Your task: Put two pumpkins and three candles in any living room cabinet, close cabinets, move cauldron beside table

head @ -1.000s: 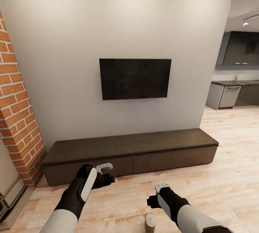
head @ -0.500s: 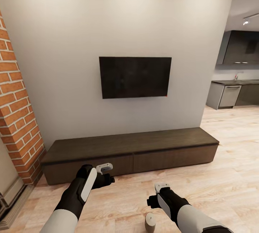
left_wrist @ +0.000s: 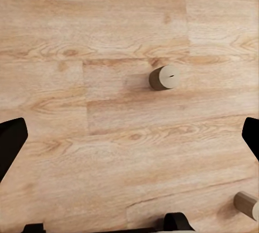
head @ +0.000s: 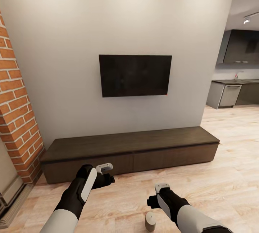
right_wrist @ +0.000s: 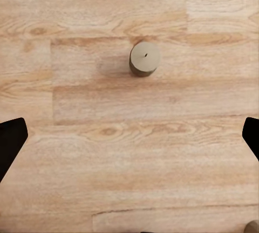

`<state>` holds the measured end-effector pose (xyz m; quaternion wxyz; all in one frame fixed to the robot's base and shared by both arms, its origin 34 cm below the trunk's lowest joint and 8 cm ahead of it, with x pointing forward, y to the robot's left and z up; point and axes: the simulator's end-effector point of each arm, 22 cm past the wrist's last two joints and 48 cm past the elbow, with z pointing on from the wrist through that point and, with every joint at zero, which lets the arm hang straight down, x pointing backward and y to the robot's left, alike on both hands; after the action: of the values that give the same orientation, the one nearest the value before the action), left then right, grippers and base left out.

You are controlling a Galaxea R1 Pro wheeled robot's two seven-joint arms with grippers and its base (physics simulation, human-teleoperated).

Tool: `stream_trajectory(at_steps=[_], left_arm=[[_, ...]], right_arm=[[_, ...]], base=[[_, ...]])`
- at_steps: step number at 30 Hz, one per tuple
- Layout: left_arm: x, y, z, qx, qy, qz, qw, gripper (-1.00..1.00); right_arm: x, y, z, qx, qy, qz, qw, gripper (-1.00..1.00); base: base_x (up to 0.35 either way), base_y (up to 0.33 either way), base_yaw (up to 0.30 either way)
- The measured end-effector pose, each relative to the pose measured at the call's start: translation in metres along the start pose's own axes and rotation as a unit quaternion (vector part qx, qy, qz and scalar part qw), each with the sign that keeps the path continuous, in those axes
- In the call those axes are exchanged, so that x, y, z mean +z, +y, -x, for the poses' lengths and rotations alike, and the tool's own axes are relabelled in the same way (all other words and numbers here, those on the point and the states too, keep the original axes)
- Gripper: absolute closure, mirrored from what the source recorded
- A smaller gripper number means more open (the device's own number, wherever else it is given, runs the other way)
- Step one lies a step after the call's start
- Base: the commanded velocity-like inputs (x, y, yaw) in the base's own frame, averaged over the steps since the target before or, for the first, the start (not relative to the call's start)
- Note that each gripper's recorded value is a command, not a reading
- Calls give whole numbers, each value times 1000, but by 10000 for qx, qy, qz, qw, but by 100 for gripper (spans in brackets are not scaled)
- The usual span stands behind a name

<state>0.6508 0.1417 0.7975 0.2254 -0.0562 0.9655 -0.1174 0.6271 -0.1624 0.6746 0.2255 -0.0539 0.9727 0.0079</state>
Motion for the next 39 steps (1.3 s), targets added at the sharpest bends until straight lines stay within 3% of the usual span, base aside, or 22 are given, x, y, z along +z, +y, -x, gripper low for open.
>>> stream_trajectory(at_steps=[30, 39], left_arm=[[52, 16, -28, -27, 122, 18, 9999, -100], [70, 21, -39, -38, 177, 27, 9998, -100]], right_arm=[[54, 1, -40, 39, 216, 41, 9998, -100], [71, 2, -52, 72, 274, 55, 9996, -100]], base=[[0, 0, 70], [0, 0, -163]])
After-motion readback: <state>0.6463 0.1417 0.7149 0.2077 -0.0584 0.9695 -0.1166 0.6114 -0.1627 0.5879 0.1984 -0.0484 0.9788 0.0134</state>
